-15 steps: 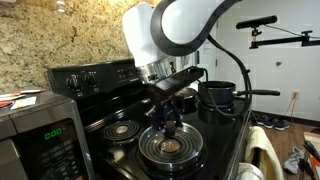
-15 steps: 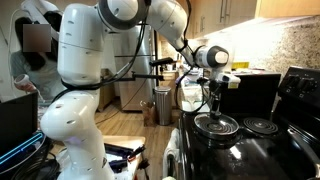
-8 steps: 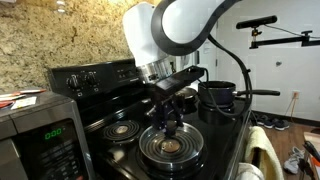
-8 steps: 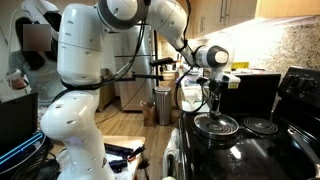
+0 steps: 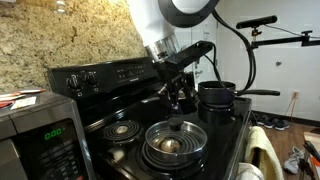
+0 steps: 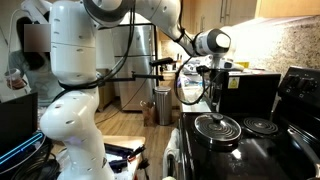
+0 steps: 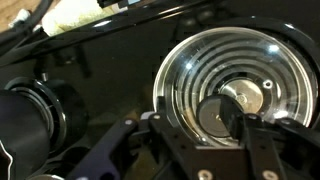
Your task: Take the spatula out of the pot, put it on the counter then pick the lid on the stove and put it on the pot
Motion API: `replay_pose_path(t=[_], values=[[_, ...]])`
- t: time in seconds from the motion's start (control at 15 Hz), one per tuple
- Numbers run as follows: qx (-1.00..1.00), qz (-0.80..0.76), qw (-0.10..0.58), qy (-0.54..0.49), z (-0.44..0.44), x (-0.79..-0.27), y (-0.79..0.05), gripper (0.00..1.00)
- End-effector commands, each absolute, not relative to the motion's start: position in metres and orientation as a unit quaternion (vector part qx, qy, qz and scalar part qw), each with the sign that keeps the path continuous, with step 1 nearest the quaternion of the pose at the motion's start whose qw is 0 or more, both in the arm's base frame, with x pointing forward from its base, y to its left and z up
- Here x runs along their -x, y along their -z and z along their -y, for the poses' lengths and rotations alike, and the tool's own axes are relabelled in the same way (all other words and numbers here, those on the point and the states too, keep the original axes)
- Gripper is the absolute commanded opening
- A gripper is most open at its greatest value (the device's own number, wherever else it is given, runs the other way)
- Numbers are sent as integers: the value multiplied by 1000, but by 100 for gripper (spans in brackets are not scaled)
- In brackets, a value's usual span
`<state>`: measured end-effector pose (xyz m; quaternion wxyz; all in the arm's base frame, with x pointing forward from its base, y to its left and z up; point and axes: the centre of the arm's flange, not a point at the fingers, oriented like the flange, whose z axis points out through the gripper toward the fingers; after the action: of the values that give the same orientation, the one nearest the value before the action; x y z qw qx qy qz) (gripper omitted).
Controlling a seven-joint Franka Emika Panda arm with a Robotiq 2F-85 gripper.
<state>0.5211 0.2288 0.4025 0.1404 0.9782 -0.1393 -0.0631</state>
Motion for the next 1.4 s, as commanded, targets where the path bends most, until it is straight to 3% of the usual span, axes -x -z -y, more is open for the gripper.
replay_pose_path(t=[0.0, 0.07, 0.13, 0.27, 0.33, 0.87, 1.33], values=[[-980, 121, 146, 67, -222, -518, -414, 88], [-981, 118, 141, 67, -223, -518, -414, 93], [-979, 134, 141, 63, -226, -520, -409, 74], [-979, 131, 140, 64, -227, -519, -409, 87], [-979, 130, 140, 64, -228, -519, -409, 100], [-984, 168, 24, 60, -221, -532, -391, 100], [-981, 179, 25, 66, -210, -536, -385, 100]])
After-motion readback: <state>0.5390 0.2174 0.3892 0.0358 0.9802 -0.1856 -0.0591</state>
